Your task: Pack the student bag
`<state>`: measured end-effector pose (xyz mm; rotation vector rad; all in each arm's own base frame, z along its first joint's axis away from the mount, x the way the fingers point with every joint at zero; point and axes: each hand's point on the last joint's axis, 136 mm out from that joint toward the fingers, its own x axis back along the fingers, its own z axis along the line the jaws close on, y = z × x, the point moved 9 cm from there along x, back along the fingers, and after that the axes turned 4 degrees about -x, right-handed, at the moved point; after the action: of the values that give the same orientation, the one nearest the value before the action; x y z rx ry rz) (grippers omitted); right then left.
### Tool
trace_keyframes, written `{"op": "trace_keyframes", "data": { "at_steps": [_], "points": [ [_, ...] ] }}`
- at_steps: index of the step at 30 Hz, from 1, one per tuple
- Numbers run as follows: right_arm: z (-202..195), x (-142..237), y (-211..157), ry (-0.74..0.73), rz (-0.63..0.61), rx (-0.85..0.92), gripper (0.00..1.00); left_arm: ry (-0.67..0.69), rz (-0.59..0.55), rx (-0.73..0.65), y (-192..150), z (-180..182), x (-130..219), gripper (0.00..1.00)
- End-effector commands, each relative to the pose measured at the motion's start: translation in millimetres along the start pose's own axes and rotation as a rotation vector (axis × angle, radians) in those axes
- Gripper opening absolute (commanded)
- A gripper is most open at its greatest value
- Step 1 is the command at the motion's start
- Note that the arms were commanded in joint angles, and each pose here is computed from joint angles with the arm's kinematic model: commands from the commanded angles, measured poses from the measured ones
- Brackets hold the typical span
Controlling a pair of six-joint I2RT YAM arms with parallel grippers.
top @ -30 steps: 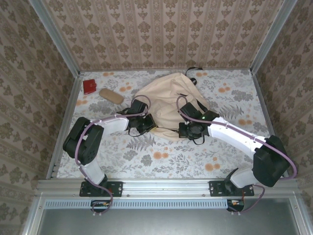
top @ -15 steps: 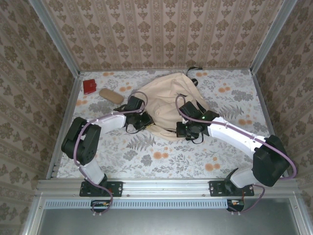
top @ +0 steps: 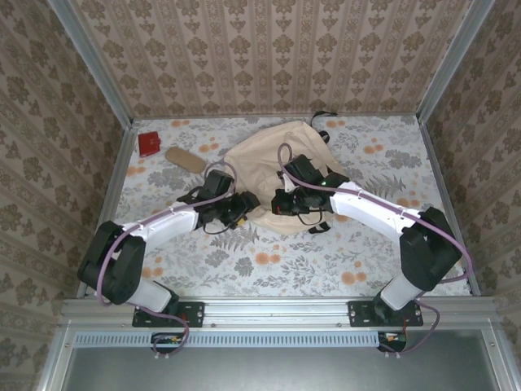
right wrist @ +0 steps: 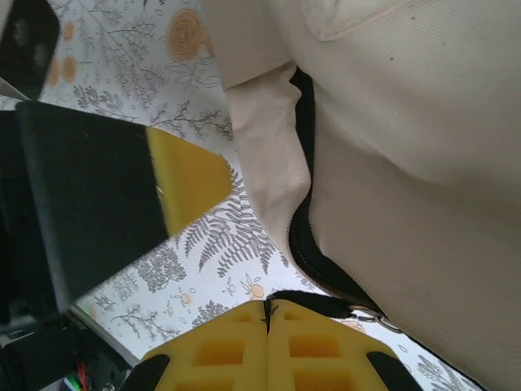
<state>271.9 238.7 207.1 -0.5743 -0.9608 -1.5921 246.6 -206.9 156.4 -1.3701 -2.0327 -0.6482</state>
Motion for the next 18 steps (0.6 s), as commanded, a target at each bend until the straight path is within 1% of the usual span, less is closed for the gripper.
{"op": "trace_keyframes", "data": {
  "at_steps": [1,7,10,12,13,15,18],
  "points": [
    [18,4,6,0.098,0.000,0.033,0.00,-0.092,0.014,0.044,1,-18,-8,0.66],
    [9,10,-3,0.054,-0.007,0.025,0.00,-0.103,0.029,0.107,-2,-17,-35,0.67],
    [2,14,-8,0.002,-0.012,0.022,0.00,-0.108,0.035,0.103,0,-19,-42,0.63],
    [-5,18,-12,-0.046,-0.016,0.022,0.00,-0.093,0.028,0.098,-1,-19,-44,0.58],
    [-7,19,-13,-0.062,-0.026,0.024,0.00,-0.080,0.029,0.096,-2,-18,-45,0.58],
    [-14,22,-17,-0.116,-0.019,0.021,0.00,-0.053,0.032,0.099,-6,-14,-45,0.58],
    [-18,24,-19,-0.151,-0.025,0.023,0.00,-0.034,0.045,0.121,-10,-8,-47,0.63]
  ]
}}
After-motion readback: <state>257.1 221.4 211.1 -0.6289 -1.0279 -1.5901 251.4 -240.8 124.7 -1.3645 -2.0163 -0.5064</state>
